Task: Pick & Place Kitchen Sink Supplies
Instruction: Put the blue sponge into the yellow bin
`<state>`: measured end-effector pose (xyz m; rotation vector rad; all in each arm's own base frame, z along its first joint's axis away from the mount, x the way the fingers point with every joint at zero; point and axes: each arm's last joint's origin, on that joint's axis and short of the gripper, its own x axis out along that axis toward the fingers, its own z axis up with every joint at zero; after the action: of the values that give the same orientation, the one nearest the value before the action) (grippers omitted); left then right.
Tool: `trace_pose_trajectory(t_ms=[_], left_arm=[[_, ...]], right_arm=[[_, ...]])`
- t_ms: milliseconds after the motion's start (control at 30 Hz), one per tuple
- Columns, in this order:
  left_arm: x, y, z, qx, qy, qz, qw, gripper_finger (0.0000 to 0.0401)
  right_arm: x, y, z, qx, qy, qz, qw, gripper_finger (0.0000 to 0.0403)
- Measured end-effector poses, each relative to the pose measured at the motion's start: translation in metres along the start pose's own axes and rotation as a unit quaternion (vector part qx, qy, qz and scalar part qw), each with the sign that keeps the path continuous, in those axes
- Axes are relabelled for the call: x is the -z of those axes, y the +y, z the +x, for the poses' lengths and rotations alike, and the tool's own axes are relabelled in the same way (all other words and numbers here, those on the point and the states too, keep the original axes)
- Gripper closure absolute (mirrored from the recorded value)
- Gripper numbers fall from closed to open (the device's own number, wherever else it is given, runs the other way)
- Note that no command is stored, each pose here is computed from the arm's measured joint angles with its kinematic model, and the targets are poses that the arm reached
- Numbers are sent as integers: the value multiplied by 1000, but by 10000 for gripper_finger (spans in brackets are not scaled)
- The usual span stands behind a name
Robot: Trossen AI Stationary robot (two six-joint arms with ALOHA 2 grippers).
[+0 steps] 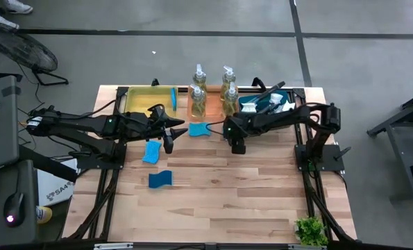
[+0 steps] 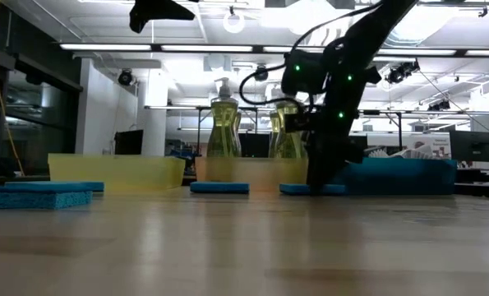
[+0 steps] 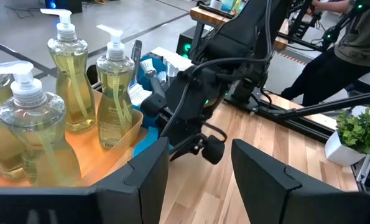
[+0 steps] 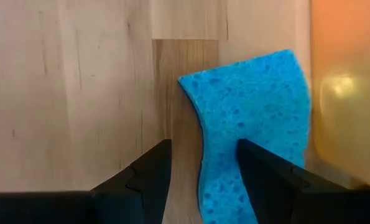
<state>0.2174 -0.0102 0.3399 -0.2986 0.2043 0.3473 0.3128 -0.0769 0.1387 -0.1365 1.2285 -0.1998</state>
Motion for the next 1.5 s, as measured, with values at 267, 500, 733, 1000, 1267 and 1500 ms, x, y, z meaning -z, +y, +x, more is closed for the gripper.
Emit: trace_pose_trajectory(t_ms=[267,500,733,1000,1267,1500], left_arm=[[0,0,0,0,0,0,1000,229],[0,0,0,0,0,-3,1000,229],[0,0,0,0,0,-3,1000,229],[0,0,0,0,0,-11,1000,229],[0,0,0,0,0,-11,1000,229],[0,-2,0,30,8,-5,1000,229]], right_arm=[[0,1,6,-6,5,27,1000,230],[1,2,6,-23,9,51,998,295],[1,11,5,-37,13,75,996,381],[-9,33,-2,-109,-7,125,986,400],[-39,50,-37,-230,-68,124,963,402],[-76,49,-94,-339,-171,93,921,402]])
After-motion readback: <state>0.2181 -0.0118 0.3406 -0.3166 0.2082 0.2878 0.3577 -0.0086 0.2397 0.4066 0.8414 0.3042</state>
